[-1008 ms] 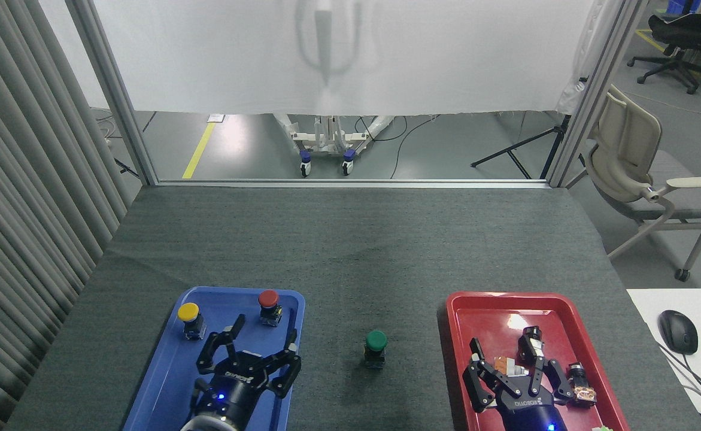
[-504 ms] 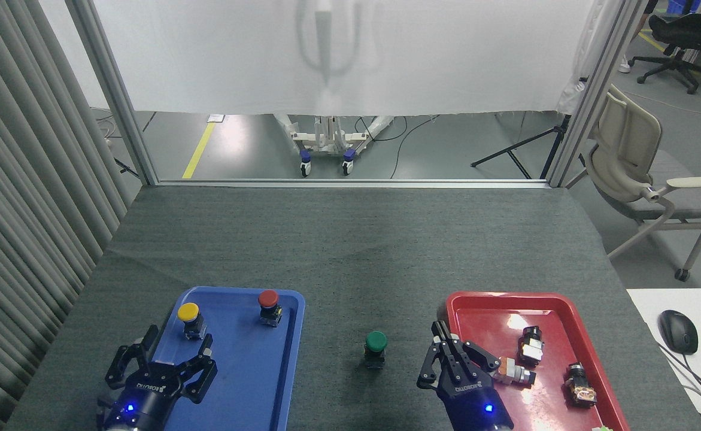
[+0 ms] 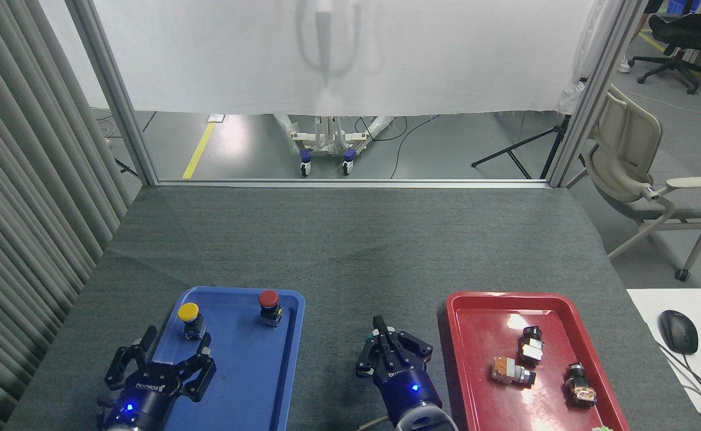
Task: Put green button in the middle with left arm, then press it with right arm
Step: 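Move the right hand from the red tray over the green button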
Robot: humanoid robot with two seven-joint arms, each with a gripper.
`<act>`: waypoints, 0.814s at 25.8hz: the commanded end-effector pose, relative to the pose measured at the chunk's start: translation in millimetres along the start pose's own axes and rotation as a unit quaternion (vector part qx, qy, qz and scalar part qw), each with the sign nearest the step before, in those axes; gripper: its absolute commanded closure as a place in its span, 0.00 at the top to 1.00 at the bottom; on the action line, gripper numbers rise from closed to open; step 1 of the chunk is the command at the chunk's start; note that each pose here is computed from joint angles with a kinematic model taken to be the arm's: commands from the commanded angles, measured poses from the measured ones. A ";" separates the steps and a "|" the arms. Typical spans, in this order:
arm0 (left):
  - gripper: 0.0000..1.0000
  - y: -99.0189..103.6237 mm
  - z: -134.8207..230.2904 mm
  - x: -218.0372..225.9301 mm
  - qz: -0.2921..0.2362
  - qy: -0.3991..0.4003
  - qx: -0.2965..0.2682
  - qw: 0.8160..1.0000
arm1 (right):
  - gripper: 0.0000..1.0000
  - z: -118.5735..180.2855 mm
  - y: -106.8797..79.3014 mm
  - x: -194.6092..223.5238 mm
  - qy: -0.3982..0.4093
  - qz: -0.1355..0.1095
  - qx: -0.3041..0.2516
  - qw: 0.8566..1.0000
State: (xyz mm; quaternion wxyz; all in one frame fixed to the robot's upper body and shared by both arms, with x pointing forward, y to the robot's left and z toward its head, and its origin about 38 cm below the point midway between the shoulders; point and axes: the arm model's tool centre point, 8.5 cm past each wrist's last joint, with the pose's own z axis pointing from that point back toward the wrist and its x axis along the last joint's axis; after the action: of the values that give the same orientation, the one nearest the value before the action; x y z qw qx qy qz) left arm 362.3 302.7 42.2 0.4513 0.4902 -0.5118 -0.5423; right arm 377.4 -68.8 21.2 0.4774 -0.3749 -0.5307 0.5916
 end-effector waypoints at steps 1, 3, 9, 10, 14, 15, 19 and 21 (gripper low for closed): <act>1.00 -4.9 -1.3 -0.5 0.001 0.001 -0.008 1.000 | 0.00 -5.3 19.0 8.5 0.003 0.004 0.028 1.000; 1.00 0.2 -7.0 -1.1 0.000 0.000 -0.001 1.000 | 0.00 -5.0 27.2 8.5 0.004 0.005 0.038 0.999; 1.00 6.8 -12.4 -1.9 -0.003 -0.001 0.007 1.000 | 0.00 -1.6 48.3 5.2 0.017 0.010 0.059 0.998; 1.00 7.4 -13.0 -2.0 -0.002 -0.001 0.008 1.000 | 0.00 -1.7 48.0 6.4 0.016 0.010 0.058 0.998; 1.00 8.0 -13.1 -2.3 -0.003 -0.001 0.006 1.000 | 0.00 -4.4 32.4 7.3 0.015 0.011 0.030 0.999; 1.00 7.4 -13.1 -1.8 -0.002 -0.001 0.006 1.000 | 0.00 -5.3 25.1 7.1 0.016 0.010 0.016 1.000; 1.00 4.3 -12.5 -2.5 -0.002 0.000 0.001 1.000 | 0.00 -7.1 6.9 4.7 0.020 0.007 -0.014 1.000; 1.00 5.9 -13.2 -2.2 -0.002 -0.001 0.003 1.000 | 0.00 -7.2 -1.8 0.5 0.026 0.005 -0.027 0.999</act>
State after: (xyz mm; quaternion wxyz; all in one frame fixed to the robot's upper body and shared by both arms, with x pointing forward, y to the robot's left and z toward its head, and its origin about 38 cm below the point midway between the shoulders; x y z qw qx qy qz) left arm 375.1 303.3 47.8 0.4489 0.4923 -0.5125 -0.5417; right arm 380.5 -62.3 8.2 0.4845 -0.3902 -0.5174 0.5876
